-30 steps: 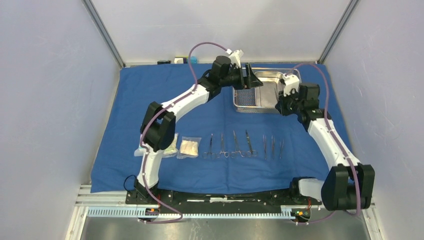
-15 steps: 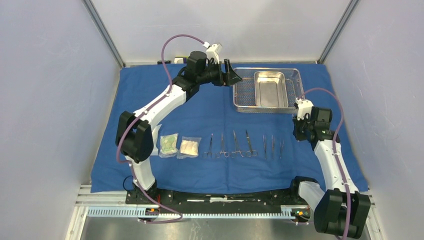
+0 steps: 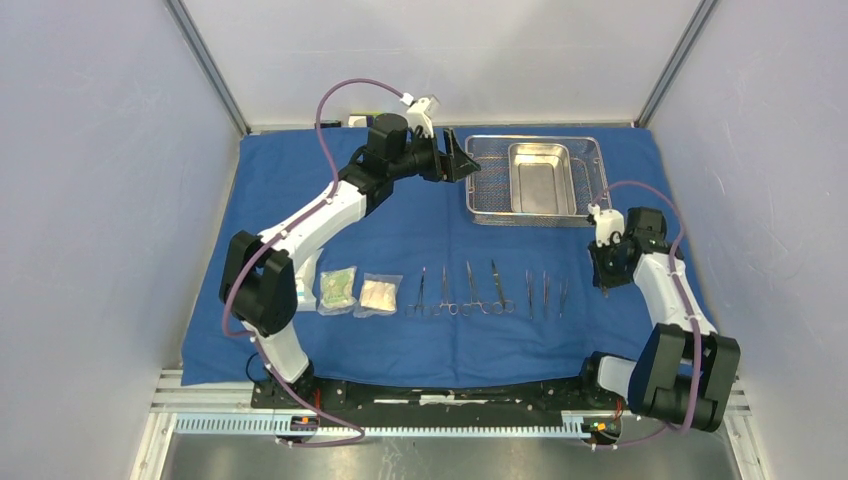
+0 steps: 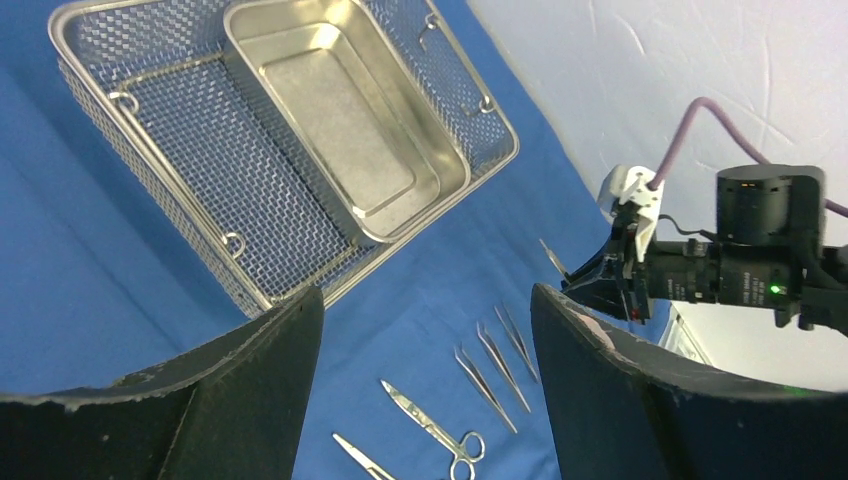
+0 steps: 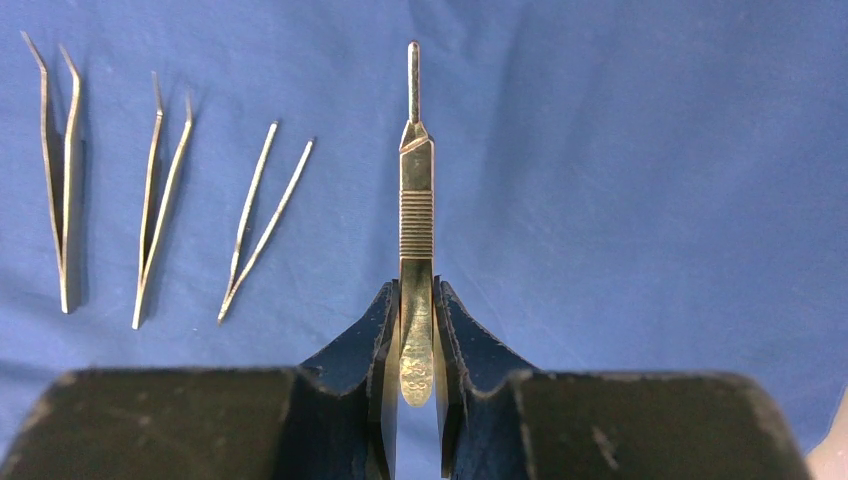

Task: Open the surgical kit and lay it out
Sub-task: Place the medical item in the surgical kit.

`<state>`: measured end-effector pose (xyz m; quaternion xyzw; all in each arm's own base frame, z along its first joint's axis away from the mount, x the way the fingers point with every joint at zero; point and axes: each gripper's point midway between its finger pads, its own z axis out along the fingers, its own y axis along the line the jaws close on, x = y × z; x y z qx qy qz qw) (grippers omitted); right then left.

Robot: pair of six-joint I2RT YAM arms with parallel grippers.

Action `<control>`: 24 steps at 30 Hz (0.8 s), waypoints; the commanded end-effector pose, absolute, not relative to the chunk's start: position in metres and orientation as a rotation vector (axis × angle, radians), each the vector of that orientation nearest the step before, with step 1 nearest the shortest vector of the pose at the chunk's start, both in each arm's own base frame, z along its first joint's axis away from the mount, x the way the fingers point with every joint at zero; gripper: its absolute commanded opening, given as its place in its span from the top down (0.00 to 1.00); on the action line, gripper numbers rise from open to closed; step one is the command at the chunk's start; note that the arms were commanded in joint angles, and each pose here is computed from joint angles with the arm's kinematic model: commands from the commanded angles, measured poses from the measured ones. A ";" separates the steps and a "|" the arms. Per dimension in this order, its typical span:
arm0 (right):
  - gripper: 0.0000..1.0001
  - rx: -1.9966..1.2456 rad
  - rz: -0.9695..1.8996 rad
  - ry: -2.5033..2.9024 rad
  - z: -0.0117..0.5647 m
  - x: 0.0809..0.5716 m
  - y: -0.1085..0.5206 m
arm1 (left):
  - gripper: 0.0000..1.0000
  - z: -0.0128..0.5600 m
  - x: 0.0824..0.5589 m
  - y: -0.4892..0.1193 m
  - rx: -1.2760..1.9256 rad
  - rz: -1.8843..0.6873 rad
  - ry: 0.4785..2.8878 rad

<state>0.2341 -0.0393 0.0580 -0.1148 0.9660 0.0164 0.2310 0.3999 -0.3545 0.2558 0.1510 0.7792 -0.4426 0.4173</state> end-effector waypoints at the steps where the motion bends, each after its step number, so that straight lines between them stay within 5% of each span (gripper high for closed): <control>1: 0.91 -0.358 0.070 2.657 0.066 0.242 -0.048 | 0.19 0.304 0.401 -0.349 0.382 -1.094 1.808; 24: 0.90 -0.175 0.139 2.839 0.034 0.230 -0.051 | 0.20 0.302 0.413 -0.357 0.385 -1.122 1.815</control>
